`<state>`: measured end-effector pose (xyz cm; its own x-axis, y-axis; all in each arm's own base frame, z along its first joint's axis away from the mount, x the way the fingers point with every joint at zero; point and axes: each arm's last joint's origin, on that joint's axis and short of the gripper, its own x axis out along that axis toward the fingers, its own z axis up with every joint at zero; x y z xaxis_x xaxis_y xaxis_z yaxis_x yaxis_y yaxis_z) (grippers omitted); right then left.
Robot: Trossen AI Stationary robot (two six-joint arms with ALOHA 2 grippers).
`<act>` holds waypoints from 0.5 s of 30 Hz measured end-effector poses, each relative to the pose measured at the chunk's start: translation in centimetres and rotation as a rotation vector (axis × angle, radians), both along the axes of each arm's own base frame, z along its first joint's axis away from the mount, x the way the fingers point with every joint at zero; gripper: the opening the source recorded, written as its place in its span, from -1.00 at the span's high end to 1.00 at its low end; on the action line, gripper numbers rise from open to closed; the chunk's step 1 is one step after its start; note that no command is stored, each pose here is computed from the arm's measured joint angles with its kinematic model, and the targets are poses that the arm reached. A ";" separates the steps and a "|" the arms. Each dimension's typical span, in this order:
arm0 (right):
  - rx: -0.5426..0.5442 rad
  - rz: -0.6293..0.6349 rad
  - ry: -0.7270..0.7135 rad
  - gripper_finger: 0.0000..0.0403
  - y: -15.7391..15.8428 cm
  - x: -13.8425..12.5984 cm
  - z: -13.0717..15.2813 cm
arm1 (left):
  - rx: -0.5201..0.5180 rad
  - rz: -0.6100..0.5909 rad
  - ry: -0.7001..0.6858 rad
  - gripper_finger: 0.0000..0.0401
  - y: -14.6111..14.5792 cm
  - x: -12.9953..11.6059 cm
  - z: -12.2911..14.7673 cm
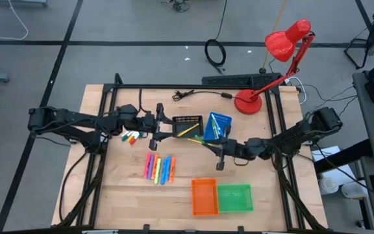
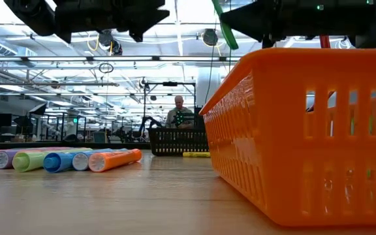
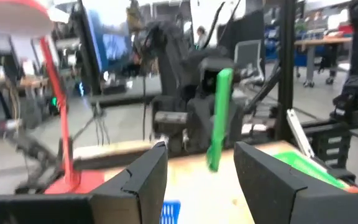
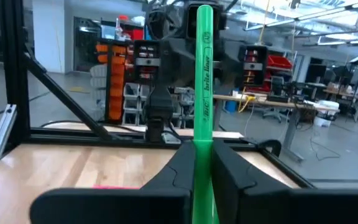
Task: Pick & Place Markers
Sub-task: Put the green pen into the black bin
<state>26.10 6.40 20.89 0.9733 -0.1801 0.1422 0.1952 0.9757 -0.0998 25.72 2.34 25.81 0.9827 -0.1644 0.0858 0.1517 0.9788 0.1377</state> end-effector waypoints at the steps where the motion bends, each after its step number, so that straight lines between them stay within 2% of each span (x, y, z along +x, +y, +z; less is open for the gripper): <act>1: -0.002 0.000 -0.006 0.91 0.0 0.0 0.1 | 0.013 -0.008 -0.026 0.06 -0.2 0.3 0.0; 7: -0.026 0.042 -0.013 0.90 0.2 0.2 0.4 | 0.051 -0.050 -0.125 0.06 -1.3 2.1 -1.1; 15: -0.029 0.047 -0.004 0.90 0.2 0.3 0.4 | 0.031 -0.091 -0.114 0.06 -2.3 5.9 -1.7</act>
<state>26.38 6.63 21.27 0.9801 -0.1296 0.1507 0.1492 0.9806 -0.1271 31.62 0.06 24.09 0.9478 -0.2564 0.1898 0.2210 0.9568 0.1888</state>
